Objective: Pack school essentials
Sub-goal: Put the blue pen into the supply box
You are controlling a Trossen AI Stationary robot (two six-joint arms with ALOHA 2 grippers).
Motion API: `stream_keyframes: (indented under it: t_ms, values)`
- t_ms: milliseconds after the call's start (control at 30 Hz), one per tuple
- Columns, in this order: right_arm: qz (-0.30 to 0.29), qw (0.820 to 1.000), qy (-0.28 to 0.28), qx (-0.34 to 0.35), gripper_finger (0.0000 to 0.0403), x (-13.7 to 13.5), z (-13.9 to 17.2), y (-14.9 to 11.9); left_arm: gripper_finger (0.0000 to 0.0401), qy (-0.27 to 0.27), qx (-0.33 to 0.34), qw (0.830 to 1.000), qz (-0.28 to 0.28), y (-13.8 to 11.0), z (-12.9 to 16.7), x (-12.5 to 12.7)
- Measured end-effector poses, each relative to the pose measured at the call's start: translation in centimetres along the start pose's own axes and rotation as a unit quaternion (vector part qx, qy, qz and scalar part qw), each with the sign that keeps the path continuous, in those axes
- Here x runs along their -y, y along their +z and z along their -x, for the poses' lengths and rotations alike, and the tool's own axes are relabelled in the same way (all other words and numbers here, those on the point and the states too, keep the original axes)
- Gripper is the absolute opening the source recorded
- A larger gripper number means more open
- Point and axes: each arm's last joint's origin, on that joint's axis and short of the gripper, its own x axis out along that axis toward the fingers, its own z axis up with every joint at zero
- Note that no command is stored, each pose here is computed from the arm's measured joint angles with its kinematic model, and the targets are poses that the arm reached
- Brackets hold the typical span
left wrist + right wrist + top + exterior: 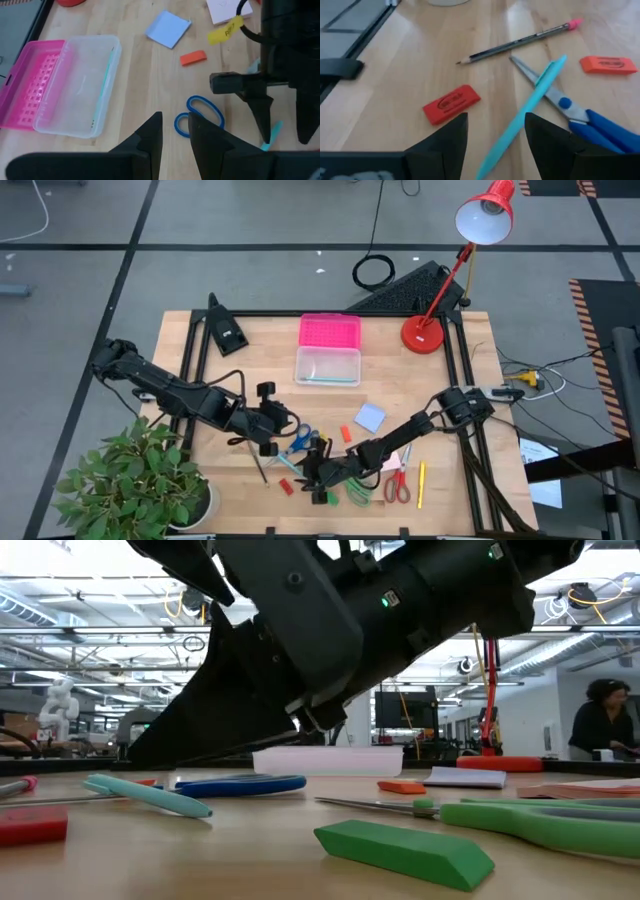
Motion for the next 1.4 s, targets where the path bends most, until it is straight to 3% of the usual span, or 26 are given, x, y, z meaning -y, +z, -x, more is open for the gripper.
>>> stream_keyframes:
  t_ms: [567, 1200, 1400]
  values:
    - [-0.003, 1.0, -0.01, -0.018, 0.0188, 0.5, -1.2, -1.7, 0.0097, 0.002, 0.004, 1.0, -0.001, 0.1, -0.1, -0.2]
    - [-0.01, 0.999, -0.021, -0.036, 0.0034, 1.2, -1.3, -1.9, 0.0097, 0.002, 0.005, 1.0, -0.011, 0.1, -0.1, -0.2]
    - [-0.002, 0.999, -0.02, -0.038, 0.0023, 1.2, -1.3, -1.8, 0.0097, 0.002, 0.005, 1.0, -0.01, 0.1, -0.1, -0.2]
